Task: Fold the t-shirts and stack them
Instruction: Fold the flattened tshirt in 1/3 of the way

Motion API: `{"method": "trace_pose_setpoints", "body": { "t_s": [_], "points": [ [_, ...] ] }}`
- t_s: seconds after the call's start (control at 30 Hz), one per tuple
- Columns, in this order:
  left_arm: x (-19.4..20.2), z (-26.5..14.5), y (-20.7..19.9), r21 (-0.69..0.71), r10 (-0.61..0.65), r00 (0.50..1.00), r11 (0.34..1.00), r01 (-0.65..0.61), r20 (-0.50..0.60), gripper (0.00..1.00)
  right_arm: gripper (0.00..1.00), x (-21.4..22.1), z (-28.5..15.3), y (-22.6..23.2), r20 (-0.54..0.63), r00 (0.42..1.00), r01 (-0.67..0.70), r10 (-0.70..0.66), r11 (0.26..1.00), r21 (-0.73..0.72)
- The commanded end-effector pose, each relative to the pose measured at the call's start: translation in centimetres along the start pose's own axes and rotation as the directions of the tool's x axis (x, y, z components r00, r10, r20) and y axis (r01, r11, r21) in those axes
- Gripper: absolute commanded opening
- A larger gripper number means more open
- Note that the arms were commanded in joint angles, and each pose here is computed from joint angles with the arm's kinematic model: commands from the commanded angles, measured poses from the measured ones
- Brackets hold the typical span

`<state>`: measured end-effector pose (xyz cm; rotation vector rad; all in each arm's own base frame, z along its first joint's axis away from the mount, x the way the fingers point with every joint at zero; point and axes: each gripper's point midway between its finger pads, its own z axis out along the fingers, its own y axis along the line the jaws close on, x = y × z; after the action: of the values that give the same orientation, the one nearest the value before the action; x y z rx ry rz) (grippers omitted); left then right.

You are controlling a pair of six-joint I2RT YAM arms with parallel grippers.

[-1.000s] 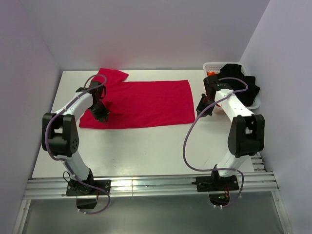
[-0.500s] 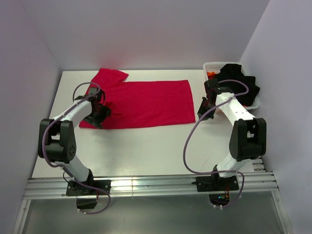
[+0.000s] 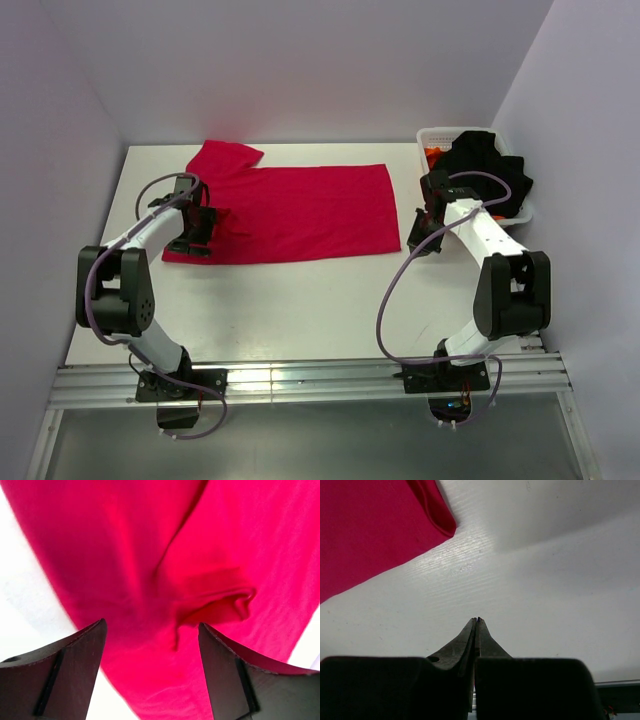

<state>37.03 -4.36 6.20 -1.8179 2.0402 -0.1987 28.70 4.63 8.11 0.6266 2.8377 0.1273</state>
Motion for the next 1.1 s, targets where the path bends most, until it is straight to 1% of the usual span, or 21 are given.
{"method": "trace_pose_setpoints", "body": {
  "t_s": [0.0, 0.13, 0.4, 0.77, 1.07],
  "points": [
    [-2.0, -0.5, -2.2, 0.09, -0.162, 0.986, 0.983, 0.158, 0.042, 0.8, 0.0, -0.2, -0.7, -0.2, 0.032, 0.999, 0.013, -0.013, 1.0, -0.009],
    [-2.6, 0.3, -2.7, 0.093, -0.226, 0.973, 0.971, 0.222, 0.04, 0.81, 0.0, 0.0, -0.7, -0.2, 0.026, 1.0, 0.015, -0.014, 1.0, -0.009],
    [-1.7, 2.2, -3.6, 0.089, -0.296, 0.955, 0.951, 0.295, -0.002, 0.8, 0.0, 0.6, -0.1, -0.3, 0.004, 1.0, 0.022, -0.022, 1.0, -0.005],
    [-1.2, 4.3, -4.7, 0.072, -0.316, 0.949, 0.946, 0.316, -0.018, 0.77, 0.0, 0.6, 0.6, -0.5, -0.013, 1.0, 0.023, -0.023, 1.0, 0.013],
    [-1.5, 4.5, -6.4, 0.082, -0.309, 0.951, 0.947, 0.31, -0.02, 0.71, 0.0, 0.9, 1.1, -0.7, -0.019, 0.999, 0.026, -0.026, 0.999, 0.024]
  ]
}}
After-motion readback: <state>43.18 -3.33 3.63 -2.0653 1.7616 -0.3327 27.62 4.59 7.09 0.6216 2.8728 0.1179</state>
